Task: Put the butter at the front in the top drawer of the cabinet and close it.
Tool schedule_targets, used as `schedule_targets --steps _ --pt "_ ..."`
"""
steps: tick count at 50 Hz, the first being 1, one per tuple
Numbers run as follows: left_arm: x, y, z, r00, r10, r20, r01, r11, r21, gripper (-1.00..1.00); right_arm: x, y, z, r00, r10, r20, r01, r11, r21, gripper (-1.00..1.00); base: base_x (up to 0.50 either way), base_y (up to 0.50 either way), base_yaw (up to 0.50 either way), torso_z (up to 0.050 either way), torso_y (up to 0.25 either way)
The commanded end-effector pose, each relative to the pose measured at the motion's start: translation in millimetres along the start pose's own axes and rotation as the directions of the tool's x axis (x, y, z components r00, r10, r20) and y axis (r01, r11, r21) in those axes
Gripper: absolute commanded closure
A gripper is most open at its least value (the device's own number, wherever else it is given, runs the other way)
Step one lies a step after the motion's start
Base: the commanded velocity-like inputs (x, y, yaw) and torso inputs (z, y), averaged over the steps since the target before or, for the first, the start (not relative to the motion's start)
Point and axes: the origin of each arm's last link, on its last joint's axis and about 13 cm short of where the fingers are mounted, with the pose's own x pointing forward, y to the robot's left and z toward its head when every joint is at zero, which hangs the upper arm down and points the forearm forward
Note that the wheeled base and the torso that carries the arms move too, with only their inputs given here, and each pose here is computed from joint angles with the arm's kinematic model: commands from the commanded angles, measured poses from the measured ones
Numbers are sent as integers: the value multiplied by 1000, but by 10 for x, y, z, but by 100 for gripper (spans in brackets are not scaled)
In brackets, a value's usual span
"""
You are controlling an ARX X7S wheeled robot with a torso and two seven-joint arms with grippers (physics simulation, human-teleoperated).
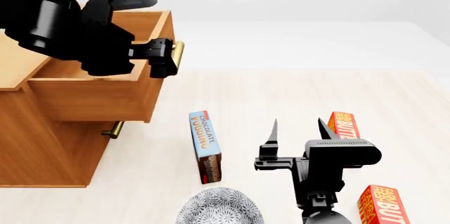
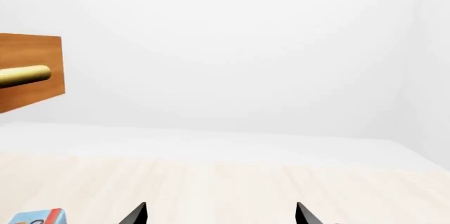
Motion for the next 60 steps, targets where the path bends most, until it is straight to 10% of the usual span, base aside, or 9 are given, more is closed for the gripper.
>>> schedule_targets --steps 1,43,60 --pt "-13 -120 51 995 -104 -8 105 994 37 -100 -2 -1 -4 1000 2 -2 -2 1000 2 -100 0 0 0 0 0" --pt "22 -370 106 960 -280 -15 280 950 136 -100 30 24 -8 1000 11 -4 -11 1000 5 -100 0 0 0 0 0" --pt "6 -349 158 991 -129 33 122 978 168 -100 51 35 15 1000 11 -1 -11 1000 6 -100 0 0 0 0 0"
